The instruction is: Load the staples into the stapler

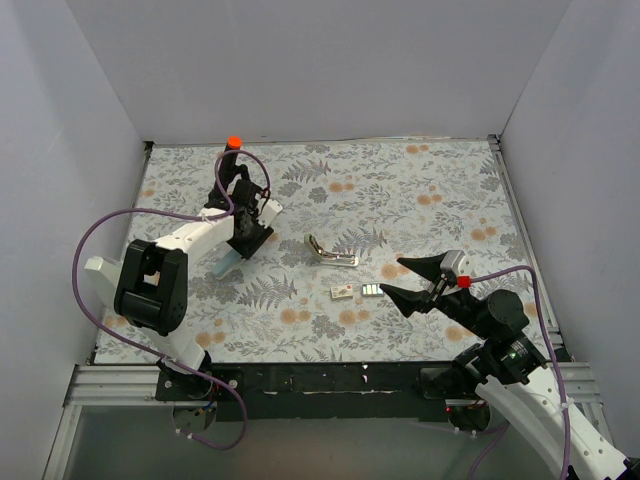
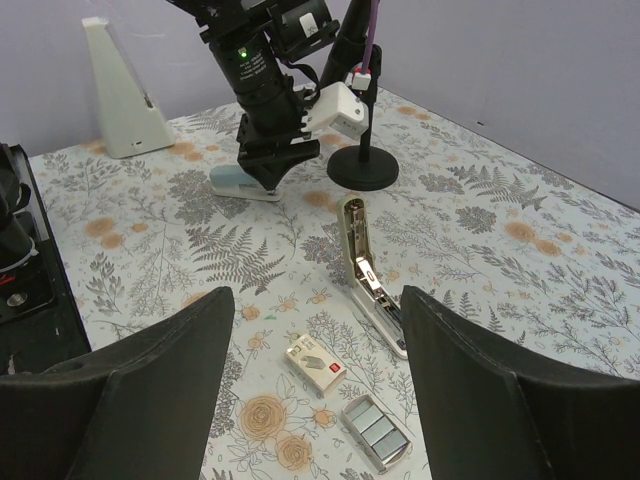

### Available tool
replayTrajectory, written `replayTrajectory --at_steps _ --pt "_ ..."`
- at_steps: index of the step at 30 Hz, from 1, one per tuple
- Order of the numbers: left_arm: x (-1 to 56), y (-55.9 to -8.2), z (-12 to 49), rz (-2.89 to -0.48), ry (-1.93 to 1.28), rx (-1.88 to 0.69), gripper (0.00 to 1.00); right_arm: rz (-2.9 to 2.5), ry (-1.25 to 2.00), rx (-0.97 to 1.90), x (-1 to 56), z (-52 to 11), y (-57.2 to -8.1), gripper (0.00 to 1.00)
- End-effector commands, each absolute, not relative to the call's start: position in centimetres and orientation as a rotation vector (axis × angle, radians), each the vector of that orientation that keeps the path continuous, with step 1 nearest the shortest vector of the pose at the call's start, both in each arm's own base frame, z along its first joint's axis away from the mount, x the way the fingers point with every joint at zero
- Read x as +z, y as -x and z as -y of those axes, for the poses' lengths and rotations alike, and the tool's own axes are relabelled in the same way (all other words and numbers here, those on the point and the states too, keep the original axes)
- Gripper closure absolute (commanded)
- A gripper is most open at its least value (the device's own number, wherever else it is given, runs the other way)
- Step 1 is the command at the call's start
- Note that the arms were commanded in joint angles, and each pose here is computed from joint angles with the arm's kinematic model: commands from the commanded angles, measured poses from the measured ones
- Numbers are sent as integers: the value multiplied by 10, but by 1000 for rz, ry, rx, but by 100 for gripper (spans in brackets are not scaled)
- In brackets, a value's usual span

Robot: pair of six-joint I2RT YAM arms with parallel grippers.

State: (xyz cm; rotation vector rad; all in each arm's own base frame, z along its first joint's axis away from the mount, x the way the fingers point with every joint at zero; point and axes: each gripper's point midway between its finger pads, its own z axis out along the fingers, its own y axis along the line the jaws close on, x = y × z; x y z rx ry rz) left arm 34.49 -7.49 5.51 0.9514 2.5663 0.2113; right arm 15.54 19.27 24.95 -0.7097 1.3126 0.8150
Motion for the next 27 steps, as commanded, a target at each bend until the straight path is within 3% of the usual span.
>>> replayTrajectory --at_steps 1,17,24,27 --pt "66 -348 75 -2551 -933 209 51 -1258 703 827 264 -193 -153 25" --pt "56 -343 74 -2601 -943 208 61 -1261 703 828 263 -194 -153 25" --pt "67 -348 82 -2584 -927 154 81 -1262 704 827 263 -194 -154 25" --pt "77 -348 85 -2570 -905 129 100 -1268 705 827 261 -194 -155 25"
